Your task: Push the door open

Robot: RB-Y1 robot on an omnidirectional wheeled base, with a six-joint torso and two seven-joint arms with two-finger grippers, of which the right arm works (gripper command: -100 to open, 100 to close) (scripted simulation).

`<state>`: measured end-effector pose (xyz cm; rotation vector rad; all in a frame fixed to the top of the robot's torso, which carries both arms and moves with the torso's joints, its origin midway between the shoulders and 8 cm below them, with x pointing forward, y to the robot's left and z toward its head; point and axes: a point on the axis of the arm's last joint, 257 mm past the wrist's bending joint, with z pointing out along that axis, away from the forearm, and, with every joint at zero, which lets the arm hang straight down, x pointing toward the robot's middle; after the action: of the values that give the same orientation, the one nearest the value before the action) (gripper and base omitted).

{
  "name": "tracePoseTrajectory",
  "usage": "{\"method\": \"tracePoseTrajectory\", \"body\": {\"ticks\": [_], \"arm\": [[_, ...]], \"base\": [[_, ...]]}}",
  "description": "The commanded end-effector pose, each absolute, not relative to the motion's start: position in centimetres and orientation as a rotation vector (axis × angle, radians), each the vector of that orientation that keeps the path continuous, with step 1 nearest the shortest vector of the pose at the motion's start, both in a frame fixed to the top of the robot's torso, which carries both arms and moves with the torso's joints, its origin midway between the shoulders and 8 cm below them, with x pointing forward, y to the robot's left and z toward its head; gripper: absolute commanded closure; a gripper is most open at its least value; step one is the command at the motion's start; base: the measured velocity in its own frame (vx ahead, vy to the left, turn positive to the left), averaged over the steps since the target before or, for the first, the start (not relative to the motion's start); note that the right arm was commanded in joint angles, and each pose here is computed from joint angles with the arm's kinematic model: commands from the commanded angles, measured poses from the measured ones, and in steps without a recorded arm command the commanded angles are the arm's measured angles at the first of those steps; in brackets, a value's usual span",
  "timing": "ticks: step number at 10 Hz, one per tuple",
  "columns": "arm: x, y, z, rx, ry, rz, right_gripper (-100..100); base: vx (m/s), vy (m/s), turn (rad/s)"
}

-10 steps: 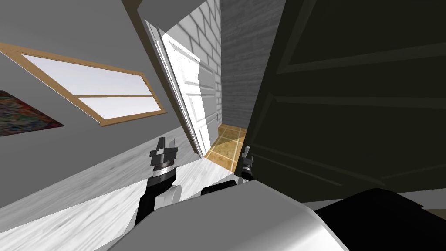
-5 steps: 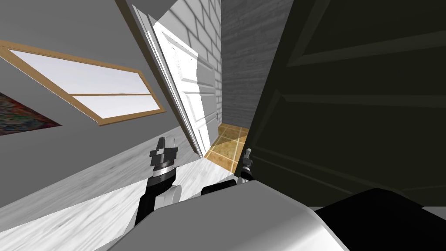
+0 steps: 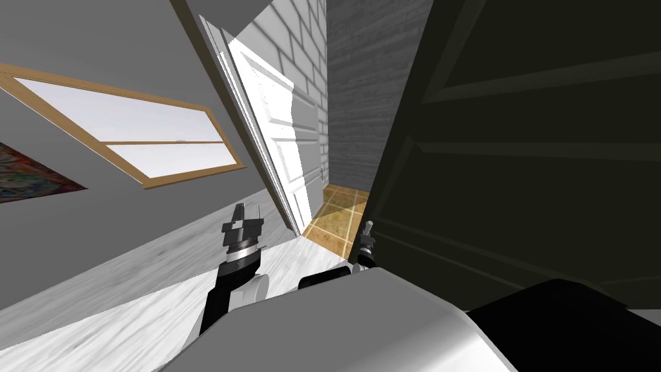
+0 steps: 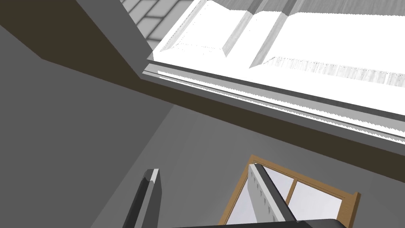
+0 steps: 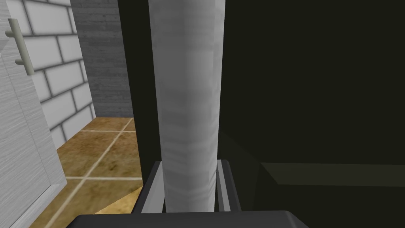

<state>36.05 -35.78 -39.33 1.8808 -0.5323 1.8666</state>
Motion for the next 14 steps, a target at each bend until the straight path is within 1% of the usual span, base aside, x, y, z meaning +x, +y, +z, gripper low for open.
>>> {"method": "tracePoseTrajectory", "body": {"ticks": [1,9,12,14], "arm": [[36.1,-36.7,-38.5,1.846,-0.537,1.874,100],[33.9,-42.6,-38.1,1.749,-0.631,1.786,100],[33.1,-44.0,-38.1,1.723,-0.668,1.76,100],[32.6,-44.6,-38.1,1.711,-0.688,1.746,100]], "base": [[0.171,-0.049,-0.031],[0.203,-0.061,-0.055],[0.159,-0.066,-0.063],[0.094,-0.029,-0.023]]}}
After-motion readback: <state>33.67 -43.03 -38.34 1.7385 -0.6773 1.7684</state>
